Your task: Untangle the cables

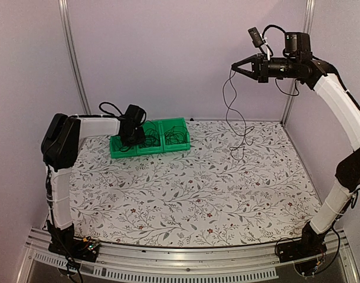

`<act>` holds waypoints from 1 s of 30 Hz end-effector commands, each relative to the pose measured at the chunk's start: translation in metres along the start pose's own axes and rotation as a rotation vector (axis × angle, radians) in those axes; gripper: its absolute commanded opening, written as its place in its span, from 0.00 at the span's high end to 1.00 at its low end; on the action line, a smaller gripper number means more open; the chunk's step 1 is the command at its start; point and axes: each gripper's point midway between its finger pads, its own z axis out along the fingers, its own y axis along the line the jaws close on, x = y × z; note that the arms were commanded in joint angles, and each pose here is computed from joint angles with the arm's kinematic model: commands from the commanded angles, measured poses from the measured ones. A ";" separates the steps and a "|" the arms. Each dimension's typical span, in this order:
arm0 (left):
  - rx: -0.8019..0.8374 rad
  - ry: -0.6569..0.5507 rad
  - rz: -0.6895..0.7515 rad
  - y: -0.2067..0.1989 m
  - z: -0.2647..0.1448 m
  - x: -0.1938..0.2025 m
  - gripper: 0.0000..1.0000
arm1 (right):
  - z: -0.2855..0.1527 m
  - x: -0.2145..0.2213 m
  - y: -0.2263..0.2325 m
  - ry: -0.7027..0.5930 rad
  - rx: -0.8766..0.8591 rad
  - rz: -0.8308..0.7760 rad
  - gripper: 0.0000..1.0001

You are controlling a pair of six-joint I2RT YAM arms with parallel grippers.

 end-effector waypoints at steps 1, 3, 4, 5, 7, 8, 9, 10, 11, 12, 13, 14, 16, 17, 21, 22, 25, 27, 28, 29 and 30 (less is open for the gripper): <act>0.034 0.011 0.021 -0.005 0.002 -0.001 0.79 | -0.005 -0.001 -0.001 0.001 0.023 -0.025 1.00; 0.050 0.015 0.022 -0.007 -0.003 0.003 0.84 | -0.005 -0.004 0.000 -0.004 0.022 -0.035 1.00; 0.065 0.014 0.022 -0.010 -0.006 0.006 0.86 | -0.004 -0.004 -0.001 -0.006 0.020 -0.036 1.00; 0.081 0.013 0.027 -0.013 -0.010 0.009 0.87 | -0.003 -0.004 -0.002 -0.007 0.017 -0.035 1.00; 0.113 0.009 0.036 -0.019 -0.021 0.014 0.90 | -0.001 -0.003 -0.002 -0.008 0.007 -0.030 1.00; 0.126 0.008 0.040 -0.023 -0.027 0.018 0.90 | 0.000 -0.003 -0.002 -0.008 0.001 -0.027 1.00; 0.140 0.008 0.044 -0.026 -0.033 0.022 0.90 | 0.001 -0.001 -0.003 -0.006 -0.005 -0.023 1.00; 0.156 0.013 0.042 -0.031 -0.039 0.028 0.91 | 0.003 0.000 -0.003 -0.005 -0.013 -0.022 1.00; 0.175 0.022 0.032 -0.034 -0.045 0.034 0.91 | 0.004 0.000 -0.003 -0.006 -0.021 -0.019 1.00; 0.201 0.036 0.020 -0.040 -0.051 0.042 0.91 | 0.007 0.003 -0.004 -0.003 -0.034 -0.013 1.00; 0.222 0.047 0.011 -0.043 -0.056 0.052 0.91 | 0.010 0.004 -0.002 -0.001 -0.045 -0.011 1.00; 0.240 0.052 0.007 -0.049 -0.063 0.059 0.91 | 0.013 0.007 -0.002 0.002 -0.055 -0.011 1.00; 0.267 0.064 0.011 -0.060 -0.076 0.075 0.91 | 0.020 0.011 0.001 0.004 -0.075 -0.012 1.00; 0.279 0.075 0.018 -0.066 -0.081 0.084 0.91 | 0.024 0.013 0.002 0.006 -0.084 -0.009 1.00; 0.312 0.113 0.045 -0.085 -0.102 0.119 0.91 | 0.036 0.018 0.003 0.010 -0.110 0.002 1.00; 0.319 0.120 0.054 -0.089 -0.107 0.126 0.91 | 0.039 0.021 0.002 0.014 -0.117 0.007 1.00; 0.324 0.135 0.074 -0.096 -0.116 0.143 0.90 | 0.046 0.033 -0.002 0.028 -0.125 0.029 1.00; 0.320 0.144 0.078 -0.098 -0.118 0.150 0.90 | 0.051 0.049 -0.006 0.052 -0.127 0.051 1.00; 0.317 0.147 0.077 -0.098 -0.119 0.153 0.90 | 0.052 0.055 -0.007 0.061 -0.129 0.055 1.00; 0.318 0.147 0.077 -0.100 -0.119 0.154 0.90 | 0.053 0.062 -0.008 0.071 -0.134 0.056 1.00; 0.317 0.149 0.079 -0.100 -0.119 0.156 0.89 | 0.054 0.068 -0.007 0.082 -0.140 0.060 1.00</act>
